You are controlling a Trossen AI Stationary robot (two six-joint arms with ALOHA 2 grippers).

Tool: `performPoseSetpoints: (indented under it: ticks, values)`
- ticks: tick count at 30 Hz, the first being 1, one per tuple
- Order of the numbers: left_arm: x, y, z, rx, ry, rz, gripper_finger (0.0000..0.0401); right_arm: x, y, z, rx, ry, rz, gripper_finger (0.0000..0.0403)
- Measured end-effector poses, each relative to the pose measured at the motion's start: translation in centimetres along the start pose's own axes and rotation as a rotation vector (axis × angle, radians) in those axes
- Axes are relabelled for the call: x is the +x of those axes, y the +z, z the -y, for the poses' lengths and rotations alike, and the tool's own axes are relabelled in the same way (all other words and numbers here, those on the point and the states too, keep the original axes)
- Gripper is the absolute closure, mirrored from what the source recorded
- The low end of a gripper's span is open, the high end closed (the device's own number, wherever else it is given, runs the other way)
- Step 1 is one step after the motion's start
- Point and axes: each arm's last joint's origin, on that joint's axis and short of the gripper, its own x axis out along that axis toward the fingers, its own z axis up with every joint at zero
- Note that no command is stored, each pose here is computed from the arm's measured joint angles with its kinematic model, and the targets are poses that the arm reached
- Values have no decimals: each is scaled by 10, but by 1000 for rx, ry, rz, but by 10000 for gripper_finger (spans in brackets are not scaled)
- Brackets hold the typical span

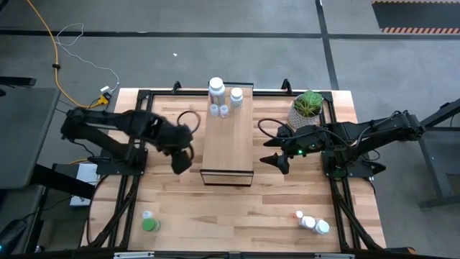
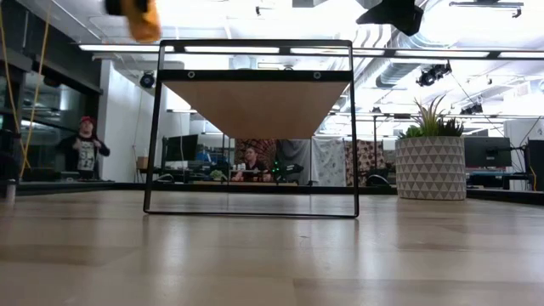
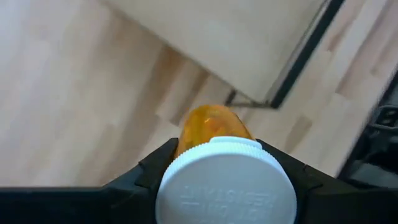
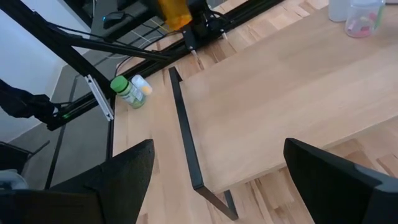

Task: Pick and place medicine bottles onto shelf by color
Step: Put the orange medicine bottle on the shelf

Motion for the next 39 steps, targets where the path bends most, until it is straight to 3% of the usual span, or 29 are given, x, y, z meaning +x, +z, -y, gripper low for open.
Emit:
performPoseSetpoints:
  ticks: [8, 16, 26, 39]
  values:
    - [-1, 77, 1, 189, 94, 49, 223, 0, 0, 0, 4, 0, -1, 54]
    - [38, 131, -13, 303, 201, -26, 224, 0, 0, 0, 9, 0, -1, 54]
    - [91, 152, -31, 375, 267, -193, 220, 0, 0, 0, 30, -1, -2, 54]
    - [96, 153, -33, 466, 262, -218, 206, 0, 0, 0, 30, -9, 5, 54]
